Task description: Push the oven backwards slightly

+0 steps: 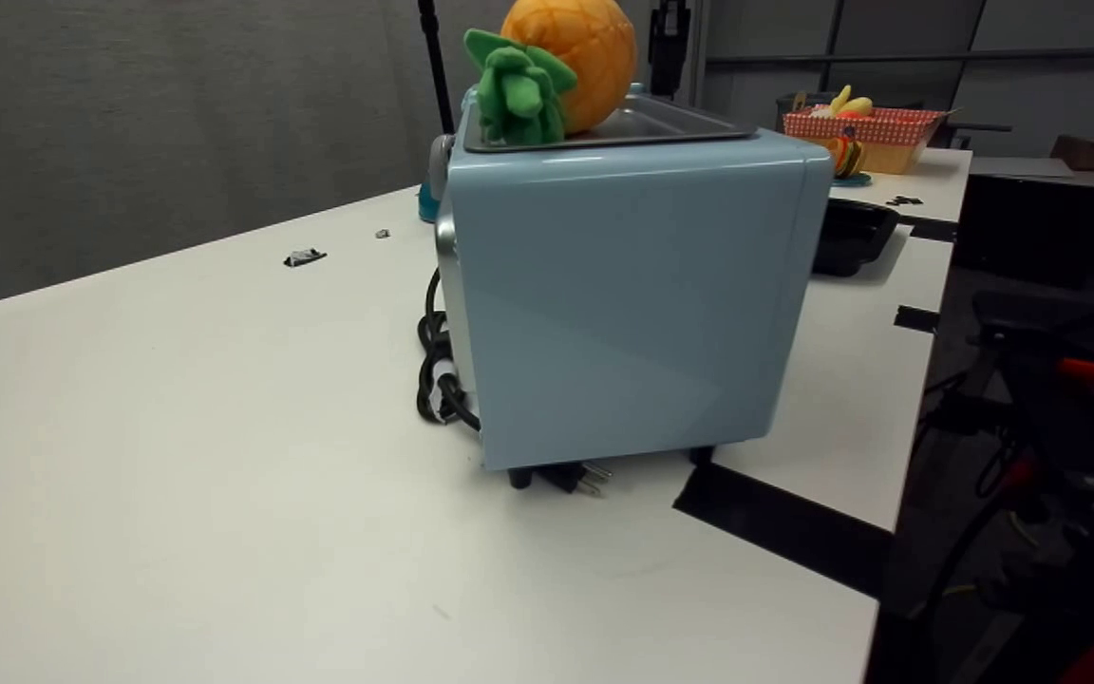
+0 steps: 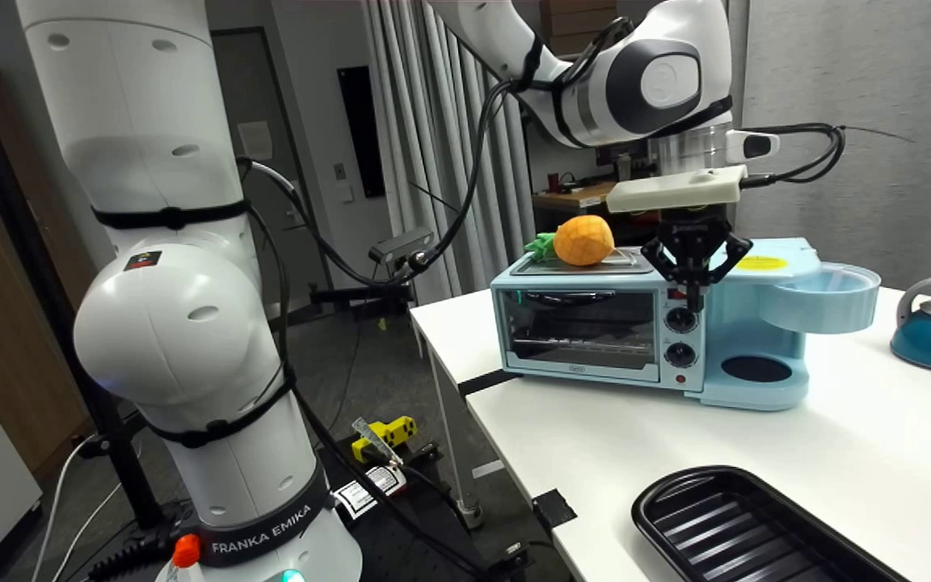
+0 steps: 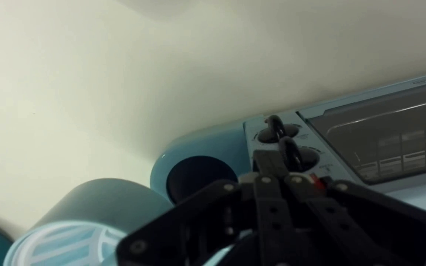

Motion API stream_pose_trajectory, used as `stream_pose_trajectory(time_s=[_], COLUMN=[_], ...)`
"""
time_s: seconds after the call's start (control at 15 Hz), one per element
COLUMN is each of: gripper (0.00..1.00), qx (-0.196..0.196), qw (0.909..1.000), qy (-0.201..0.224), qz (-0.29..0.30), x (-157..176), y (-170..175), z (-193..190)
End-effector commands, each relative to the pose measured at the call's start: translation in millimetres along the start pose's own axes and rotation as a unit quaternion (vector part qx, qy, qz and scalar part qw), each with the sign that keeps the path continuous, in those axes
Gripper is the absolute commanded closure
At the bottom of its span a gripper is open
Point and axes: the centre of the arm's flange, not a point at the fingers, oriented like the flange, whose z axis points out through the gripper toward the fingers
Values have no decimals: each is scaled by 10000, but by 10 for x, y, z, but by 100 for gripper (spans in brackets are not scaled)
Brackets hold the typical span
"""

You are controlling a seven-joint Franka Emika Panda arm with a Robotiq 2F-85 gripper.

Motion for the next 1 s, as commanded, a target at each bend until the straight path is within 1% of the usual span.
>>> stream_pose_trajectory(time_s=[0.0,0.4,0.73,0.93], gripper=[100,100,100,100], qx=[-13,-3,212,253], qw=[9995,9996,9991,9986], qy=[292,265,296,360], qz=[105,136,227,291], x=[208,166,76,30], y=[100,130,110,95], z=[-31,-34,-98,-173])
